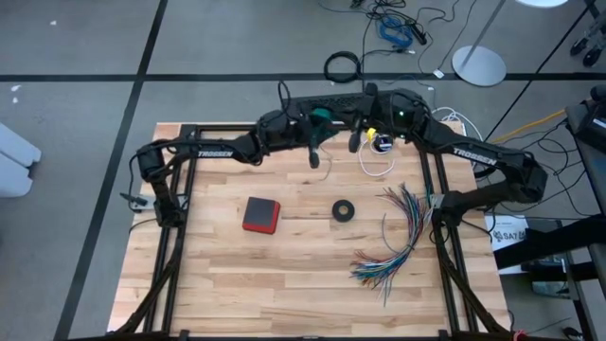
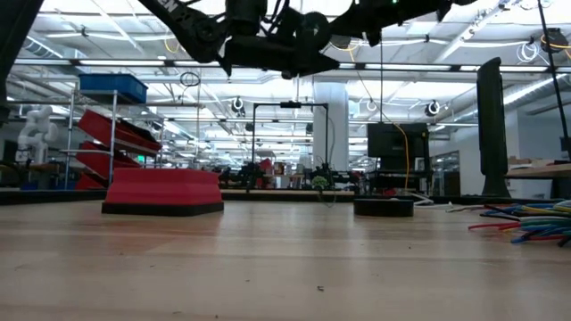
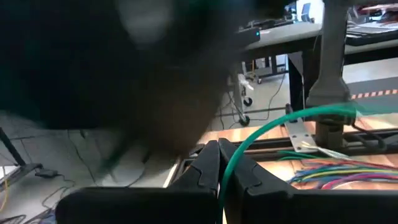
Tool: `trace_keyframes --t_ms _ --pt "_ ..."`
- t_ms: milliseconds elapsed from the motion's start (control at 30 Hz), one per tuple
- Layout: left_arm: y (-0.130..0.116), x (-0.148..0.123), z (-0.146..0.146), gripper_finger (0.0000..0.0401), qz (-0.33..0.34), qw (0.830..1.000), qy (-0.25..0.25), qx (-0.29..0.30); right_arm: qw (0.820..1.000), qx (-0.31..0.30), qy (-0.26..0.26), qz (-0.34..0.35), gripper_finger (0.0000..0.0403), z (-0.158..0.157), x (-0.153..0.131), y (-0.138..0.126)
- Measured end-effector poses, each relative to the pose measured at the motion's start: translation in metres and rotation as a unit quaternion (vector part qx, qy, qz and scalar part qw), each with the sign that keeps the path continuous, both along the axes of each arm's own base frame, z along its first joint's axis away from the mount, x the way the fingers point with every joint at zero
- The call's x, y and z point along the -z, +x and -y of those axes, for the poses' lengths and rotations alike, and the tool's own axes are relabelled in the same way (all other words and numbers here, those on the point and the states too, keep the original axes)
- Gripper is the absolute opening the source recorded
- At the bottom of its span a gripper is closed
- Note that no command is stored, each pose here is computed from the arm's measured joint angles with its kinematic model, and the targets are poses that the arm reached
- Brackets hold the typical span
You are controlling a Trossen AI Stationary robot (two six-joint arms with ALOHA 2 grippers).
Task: Coiling cords
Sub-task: Coil the green wire cable on the spool
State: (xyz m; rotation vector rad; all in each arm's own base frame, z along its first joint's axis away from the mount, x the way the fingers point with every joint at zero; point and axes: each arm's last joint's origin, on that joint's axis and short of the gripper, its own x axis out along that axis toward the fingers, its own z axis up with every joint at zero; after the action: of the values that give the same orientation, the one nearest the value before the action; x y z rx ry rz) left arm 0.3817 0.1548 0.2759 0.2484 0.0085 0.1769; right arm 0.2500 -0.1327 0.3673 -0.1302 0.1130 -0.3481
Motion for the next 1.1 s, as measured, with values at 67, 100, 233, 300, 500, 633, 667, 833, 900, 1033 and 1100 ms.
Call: trace_keyframes --t_ms 67,100,233,300,500,633,667,833,900,1033,1100 --pt "0.003 -0.002 0.005 0.0006 0.002 1.0 0.001 -0.006 1.0 -0.001 -0.006 0.012 0.0 0.003 0.001 0.005" --pt "0.003 -0.002 0.006 0.0005 0.0 1.0 0.0 -0.009 1.0 -0.001 -0.005 0.01 0.0 0.004 0.003 0.007" --pt "0.001 -0.001 0.009 0.0005 -0.024 1.0 -0.013 -0.014 1.0 -0.003 0.0 0.001 0.0 0.006 0.008 0.01" --pt "-0.003 -0.005 0.011 0.0005 -0.034 0.999 -0.015 -0.016 1.0 -0.004 0.0 0.002 0.0 0.006 0.007 0.01" --pt "-0.014 -0.018 0.013 0.0005 -0.026 0.999 -0.008 -0.031 1.0 -0.015 -0.01 0.011 0.0 0.004 0.003 0.008" --pt "-0.015 -0.018 0.013 0.0005 -0.034 0.999 0.0 -0.041 1.0 -0.021 -0.011 0.013 0.0 0.004 0.003 0.009" --pt "-0.015 -0.017 0.013 0.0005 -0.038 0.998 -0.001 -0.041 1.0 -0.022 -0.011 0.011 0.0 0.003 0.003 0.009" --pt "-0.016 -0.015 0.014 0.0005 -0.052 0.998 -0.006 -0.042 1.0 -0.025 -0.013 0.0 0.0 0.002 0.005 0.01" --pt "-0.016 -0.013 0.014 0.0005 -0.059 0.997 -0.009 -0.042 1.0 -0.026 -0.014 -0.006 0.0 0.002 0.006 0.01" --pt "-0.016 -0.011 0.014 0.0006 -0.071 0.996 -0.013 -0.042 0.999 -0.028 -0.02 -0.022 0.0 0.001 0.009 0.009" --pt "-0.016 -0.01 0.014 0.0011 -0.077 0.996 -0.015 -0.042 0.999 -0.029 -0.027 -0.033 0.0 0.001 0.01 0.009"
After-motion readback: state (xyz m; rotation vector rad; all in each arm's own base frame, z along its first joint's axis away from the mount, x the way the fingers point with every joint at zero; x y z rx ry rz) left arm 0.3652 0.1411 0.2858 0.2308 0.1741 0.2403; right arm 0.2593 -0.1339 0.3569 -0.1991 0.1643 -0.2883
